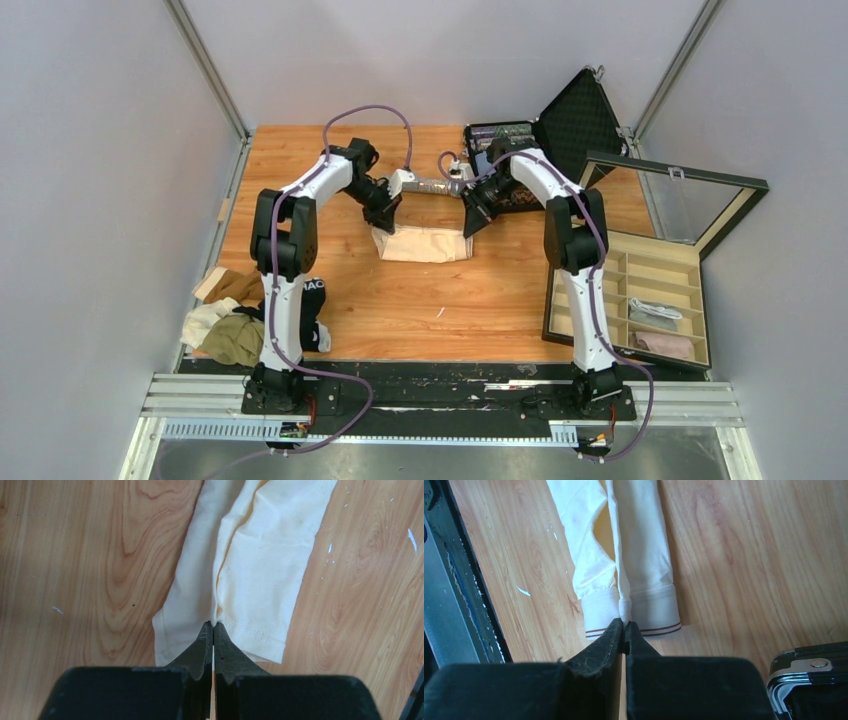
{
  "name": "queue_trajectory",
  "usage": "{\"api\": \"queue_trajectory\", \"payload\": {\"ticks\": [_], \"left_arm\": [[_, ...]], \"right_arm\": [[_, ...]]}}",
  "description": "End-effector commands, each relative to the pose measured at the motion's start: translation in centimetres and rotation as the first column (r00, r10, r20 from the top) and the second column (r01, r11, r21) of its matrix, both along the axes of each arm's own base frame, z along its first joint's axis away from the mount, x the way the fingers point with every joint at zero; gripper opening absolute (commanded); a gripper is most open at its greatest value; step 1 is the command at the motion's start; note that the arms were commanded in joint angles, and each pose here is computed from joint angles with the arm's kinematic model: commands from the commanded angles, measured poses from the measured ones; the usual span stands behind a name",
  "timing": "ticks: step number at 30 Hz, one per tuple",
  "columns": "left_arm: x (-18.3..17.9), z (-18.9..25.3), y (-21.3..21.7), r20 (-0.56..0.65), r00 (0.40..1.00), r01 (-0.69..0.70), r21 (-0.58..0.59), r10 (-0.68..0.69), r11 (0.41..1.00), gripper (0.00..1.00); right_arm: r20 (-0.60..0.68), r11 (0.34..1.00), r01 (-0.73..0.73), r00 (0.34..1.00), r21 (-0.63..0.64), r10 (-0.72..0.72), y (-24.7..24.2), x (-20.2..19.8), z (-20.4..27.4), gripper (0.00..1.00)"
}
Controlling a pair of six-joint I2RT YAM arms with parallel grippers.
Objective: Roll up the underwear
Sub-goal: Fold the underwear at the center of the board.
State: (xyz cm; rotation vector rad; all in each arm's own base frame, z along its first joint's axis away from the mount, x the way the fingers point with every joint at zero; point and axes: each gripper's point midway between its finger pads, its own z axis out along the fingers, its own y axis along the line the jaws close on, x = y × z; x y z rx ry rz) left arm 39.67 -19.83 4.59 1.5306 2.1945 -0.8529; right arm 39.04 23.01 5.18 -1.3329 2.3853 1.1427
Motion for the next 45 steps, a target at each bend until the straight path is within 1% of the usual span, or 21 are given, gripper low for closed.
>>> {"api": "queue_trajectory", "payload": {"ticks": [1,4,7,10,13,14,15,16,17,18,19,20,24,28,31,40,41,42,43,44,45], "left_arm": [[1.0,1.1,-0.2,0.021,0.999,-0.035,-0.024,0.035,0.999,0.00],[0.4,1.2,-0.1,0.016,0.999,-0.036,-0.030,0.037,0.999,0.00],[-0.8,0.9,-0.1,-0.033,0.998,-0.056,-0.034,0.055,0.998,0.00],[-2.2,1.0,-0.2,-0.082,0.994,-0.076,-0.044,0.072,0.996,0.00],[-4.1,1.8,-0.1,-0.106,0.991,-0.091,-0.062,0.084,0.994,0.00],[-5.3,1.5,-0.1,-0.135,0.987,-0.096,-0.064,0.087,0.993,0.00],[-5.6,2.3,-0.1,-0.118,0.989,-0.095,-0.076,0.086,0.993,0.00],[-6.8,2.0,0.0,-0.148,0.985,-0.099,-0.074,0.087,0.992,0.00],[-7.3,2.6,0.0,-0.143,0.986,-0.097,-0.081,0.085,0.992,0.00],[-8.7,2.2,0.0,-0.181,0.980,-0.097,-0.078,0.082,0.992,0.00],[-9.2,2.5,-0.1,-0.184,0.980,-0.096,-0.082,0.080,0.992,0.00],[-10.4,2.2,-0.1,-0.218,0.973,-0.095,-0.082,0.075,0.992,0.00],[-12.2,2.4,-0.1,-0.247,0.965,-0.107,-0.080,0.084,0.991,0.00],[-12.3,2.9,0.2,-0.241,0.966,-0.108,-0.063,0.090,0.992,0.00],[-11.7,2.9,0.2,-0.234,0.968,-0.112,-0.056,0.096,0.992,0.00],[-6.8,3.1,-0.4,-0.188,0.975,-0.127,-0.049,0.116,0.991,0.00],[-6.0,3.4,-0.5,-0.170,0.979,-0.126,-0.048,0.116,0.991,0.00],[-5.7,2.6,-0.5,-0.184,0.976,-0.127,-0.036,0.118,0.991,0.00],[-4.7,2.7,-0.6,-0.162,0.980,-0.126,-0.033,0.119,0.992,0.00],[-4.4,1.6,-0.6,-0.184,0.975,-0.131,-0.018,0.125,0.991,0.00],[-3.6,1.6,-0.7,-0.172,0.976,-0.134,-0.010,0.131,0.991,0.00]], "right_arm": [[0.038,1.000,0.017,0.999,0.011,-0.017,0.1,1.2,0.5,0.00],[0.024,1.000,0.018,1.000,0.009,-0.019,0.0,0.4,0.5,0.00],[0.010,1.000,0.018,1.000,0.010,-0.018,-0.1,-0.8,0.6,0.00],[-0.013,1.000,0.007,1.000,0.009,-0.007,0.1,-2.8,0.8,0.00],[-0.019,1.000,-0.013,1.000,0.019,0.014,0.5,-5.0,1.5,0.00],[-0.022,1.000,-0.020,1.000,0.021,0.021,0.6,-5.9,1.7,0.00],[-0.027,0.999,-0.024,0.999,0.025,0.025,0.8,-6.5,1.9,0.00],[-0.037,0.999,-0.028,0.999,0.027,0.029,0.9,-7.3,2.0,0.00],[-0.053,0.999,-0.028,0.998,0.029,0.029,1.0,-8.1,2.0,0.00],[-0.069,0.999,-0.026,0.997,0.032,0.028,1.1,-8.8,2.1,0.00],[-0.087,0.999,-0.025,0.996,0.035,0.028,1.1,-9.5,2.1,0.00],[-0.104,0.999,-0.023,0.994,0.040,0.027,1.2,-10.1,2.2,0.00],[-0.141,0.999,-0.016,0.990,0.045,0.023,1.3,-11.7,2.6,0.00],[-0.141,1.000,-0.013,0.990,0.027,0.017,1.1,-11.7,2.4,0.00],[-0.143,1.000,-0.004,0.990,0.019,0.006,1.2,-10.8,2.0,0.00],[-0.113,0.998,0.067,0.991,0.018,-0.064,0.5,-6.6,2.1,0.00],[-0.114,0.997,0.070,0.991,0.011,-0.069,0.4,-6.3,1.7,0.00],[-0.116,0.997,0.072,0.991,0.002,-0.072,0.2,-6.1,1.2,0.00],[-0.127,0.997,0.077,0.989,-0.011,-0.078,0.0,-5.8,0.4,0.00],[-0.134,0.996,0.083,0.987,-0.020,-0.085,-0.2,-5.5,-0.2,0.00],[-0.141,0.995,0.092,0.985,-0.026,-0.095,-0.4,-5.0,-0.9,0.00]]}}
